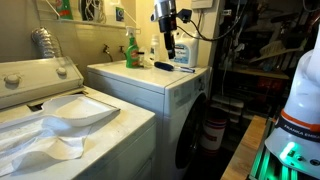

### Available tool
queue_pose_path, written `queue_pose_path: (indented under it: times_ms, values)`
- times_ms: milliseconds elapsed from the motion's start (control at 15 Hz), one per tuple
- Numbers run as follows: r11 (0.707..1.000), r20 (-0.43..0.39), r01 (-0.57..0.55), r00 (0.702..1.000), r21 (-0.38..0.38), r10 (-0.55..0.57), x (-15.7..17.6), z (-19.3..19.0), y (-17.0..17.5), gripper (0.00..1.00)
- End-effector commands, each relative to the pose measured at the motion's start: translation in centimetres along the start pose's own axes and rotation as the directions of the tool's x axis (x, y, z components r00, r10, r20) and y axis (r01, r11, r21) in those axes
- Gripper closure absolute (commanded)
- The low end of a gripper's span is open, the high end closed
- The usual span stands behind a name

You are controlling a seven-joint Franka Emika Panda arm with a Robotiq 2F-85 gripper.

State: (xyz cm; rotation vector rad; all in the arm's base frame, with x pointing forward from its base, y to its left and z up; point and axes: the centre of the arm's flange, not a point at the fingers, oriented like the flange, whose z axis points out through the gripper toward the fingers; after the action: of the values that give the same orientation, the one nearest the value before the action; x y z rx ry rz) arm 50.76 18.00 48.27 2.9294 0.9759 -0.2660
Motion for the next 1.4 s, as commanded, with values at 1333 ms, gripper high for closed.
queue_pose_path:
  times_ms: [1333]
  values:
    - [0.749, -0.204, 0.654, 0.723, -0.103, -0.66, 16.4, -2.4, -14.0, 0.0]
